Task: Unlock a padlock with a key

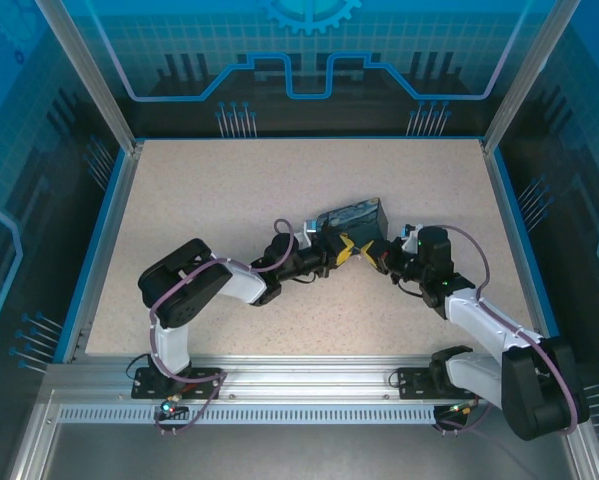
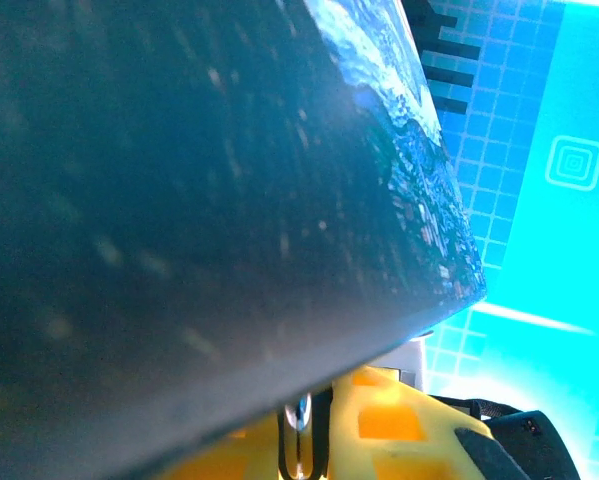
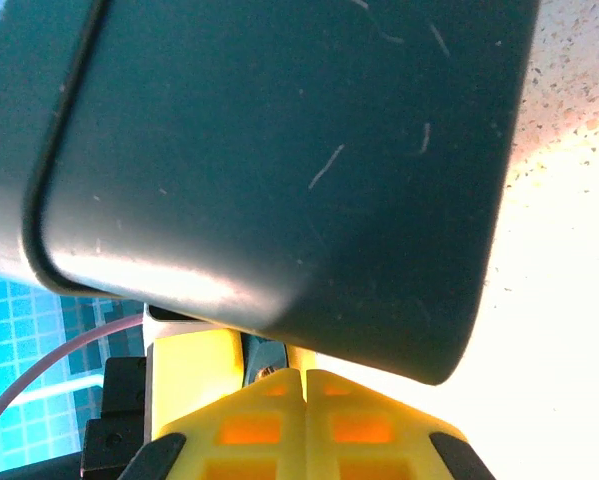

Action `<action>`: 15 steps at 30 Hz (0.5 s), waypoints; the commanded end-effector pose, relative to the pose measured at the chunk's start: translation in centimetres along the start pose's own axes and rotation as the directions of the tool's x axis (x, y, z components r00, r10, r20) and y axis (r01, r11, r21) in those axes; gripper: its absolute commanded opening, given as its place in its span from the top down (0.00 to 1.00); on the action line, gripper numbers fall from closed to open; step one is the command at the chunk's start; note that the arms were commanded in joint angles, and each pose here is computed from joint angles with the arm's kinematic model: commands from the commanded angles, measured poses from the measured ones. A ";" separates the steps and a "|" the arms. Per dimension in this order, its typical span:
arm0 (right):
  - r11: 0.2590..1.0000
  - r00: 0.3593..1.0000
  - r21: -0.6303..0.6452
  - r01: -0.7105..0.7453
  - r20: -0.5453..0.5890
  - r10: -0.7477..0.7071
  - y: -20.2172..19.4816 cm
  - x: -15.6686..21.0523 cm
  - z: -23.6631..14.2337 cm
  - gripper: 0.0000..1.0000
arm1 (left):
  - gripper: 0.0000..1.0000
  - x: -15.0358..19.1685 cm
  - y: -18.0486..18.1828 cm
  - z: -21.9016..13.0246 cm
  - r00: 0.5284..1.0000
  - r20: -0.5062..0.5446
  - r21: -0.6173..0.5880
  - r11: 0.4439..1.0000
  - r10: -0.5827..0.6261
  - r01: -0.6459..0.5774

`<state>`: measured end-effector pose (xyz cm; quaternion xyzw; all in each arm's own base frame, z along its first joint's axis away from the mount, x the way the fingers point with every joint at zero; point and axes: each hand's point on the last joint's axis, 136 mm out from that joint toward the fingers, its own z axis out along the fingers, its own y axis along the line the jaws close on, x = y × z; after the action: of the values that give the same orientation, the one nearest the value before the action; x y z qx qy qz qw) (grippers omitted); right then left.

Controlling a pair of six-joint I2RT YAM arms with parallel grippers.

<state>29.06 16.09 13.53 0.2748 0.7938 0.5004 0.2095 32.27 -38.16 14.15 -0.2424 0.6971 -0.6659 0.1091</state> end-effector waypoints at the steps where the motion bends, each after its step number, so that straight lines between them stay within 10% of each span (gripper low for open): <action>1: 0.998 0.998 0.020 -0.054 -0.035 0.054 -1.3 0.9 -0.1 1.00 | 1.00 1.4 -4.1 0.0 0.999 -0.038 0.161 0.987 0.034 -0.027; 15: 0.993 0.992 -0.016 -0.119 -0.042 0.119 1.3 1.3 -1.1 1.00 | 1.00 1.4 -3.7 0.0 0.999 -0.042 0.168 0.986 0.022 -0.015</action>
<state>28.30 16.06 14.87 0.3050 0.7730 0.5220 0.1924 32.06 -38.48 15.24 -0.2294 0.6816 -0.6854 0.1147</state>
